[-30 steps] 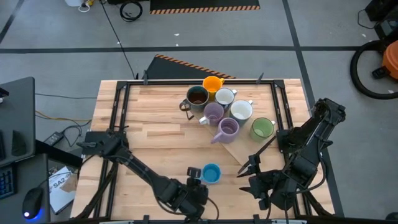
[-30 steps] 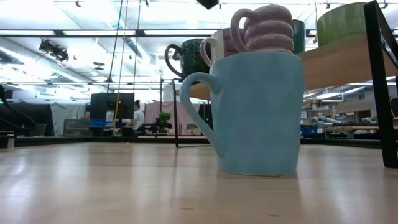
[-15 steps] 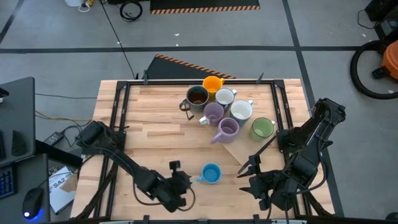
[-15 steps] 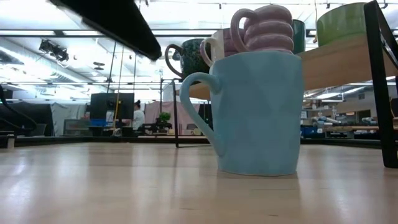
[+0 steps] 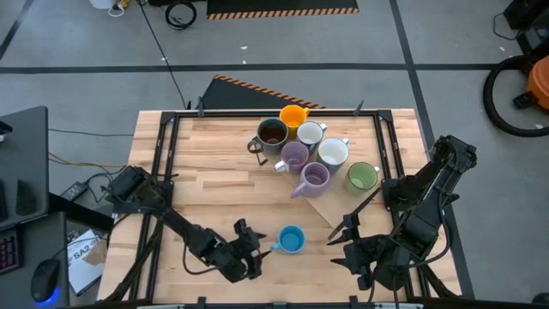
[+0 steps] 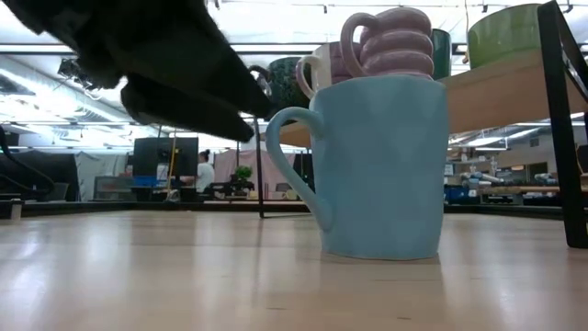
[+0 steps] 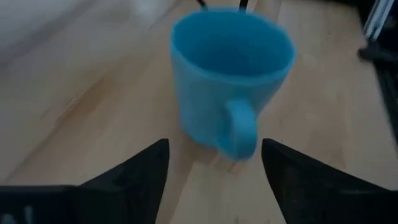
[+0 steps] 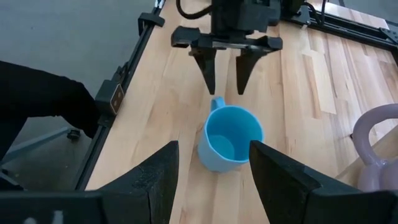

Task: Place coffee mugs
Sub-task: Put the blue mug on the shelf

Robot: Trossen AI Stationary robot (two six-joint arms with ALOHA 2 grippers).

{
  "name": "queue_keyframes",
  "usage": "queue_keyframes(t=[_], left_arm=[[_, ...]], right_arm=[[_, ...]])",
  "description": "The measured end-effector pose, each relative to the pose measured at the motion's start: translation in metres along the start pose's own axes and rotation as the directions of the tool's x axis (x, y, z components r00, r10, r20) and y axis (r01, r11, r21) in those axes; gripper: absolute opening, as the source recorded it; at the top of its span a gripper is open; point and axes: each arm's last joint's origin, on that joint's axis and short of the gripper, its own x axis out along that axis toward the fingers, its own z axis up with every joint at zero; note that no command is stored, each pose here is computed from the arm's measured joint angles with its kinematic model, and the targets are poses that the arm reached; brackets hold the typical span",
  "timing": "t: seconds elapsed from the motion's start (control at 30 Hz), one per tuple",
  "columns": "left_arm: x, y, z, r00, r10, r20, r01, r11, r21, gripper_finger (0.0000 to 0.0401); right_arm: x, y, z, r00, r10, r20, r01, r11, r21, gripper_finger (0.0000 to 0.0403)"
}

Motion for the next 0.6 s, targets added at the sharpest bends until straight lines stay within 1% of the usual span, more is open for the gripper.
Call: queue_keyframes(t=[0.13,0.17,0.23,0.3,0.43,0.53,0.6], left_arm=[[0.007,-0.003,0.001,0.999,-0.012,0.050,0.013,1.000,-0.021,0.0270],[0.010,-0.004,-0.002,0.998,-0.019,0.058,0.019,1.000,-0.005,0.0270],[0.016,-0.009,-0.007,0.995,-0.053,0.085,0.054,0.999,-0.008,0.0266],[0.020,-0.011,-0.012,0.994,-0.063,0.089,0.061,0.998,0.020,0.0260],[0.024,-0.011,-0.019,0.990,0.004,0.140,-0.007,1.000,0.021,0.0244],[0.025,-0.013,-0.021,0.985,0.014,0.170,-0.015,1.000,0.007,0.0224],[0.028,-0.014,-0.023,0.984,0.013,0.178,-0.018,1.000,0.025,0.0207]], right_arm=[[0.000,0.000,0.000,1.000,0.000,0.000,0.000,1.000,0.000,0.0201],[0.000,0.000,0.000,1.000,0.000,0.000,0.000,1.000,0.000,0.0201],[0.000,0.000,0.000,1.000,0.000,0.000,0.000,1.000,0.002,0.0201],[0.000,0.000,0.000,1.000,0.000,0.000,0.000,1.000,0.004,0.0201],[0.000,0.000,0.000,1.000,0.001,0.002,-0.001,1.000,0.008,0.0201],[0.000,0.000,0.000,1.000,0.001,0.002,-0.001,1.000,0.010,0.0201],[0.000,0.000,0.000,1.000,-0.001,0.003,0.001,1.000,0.009,0.0201]])
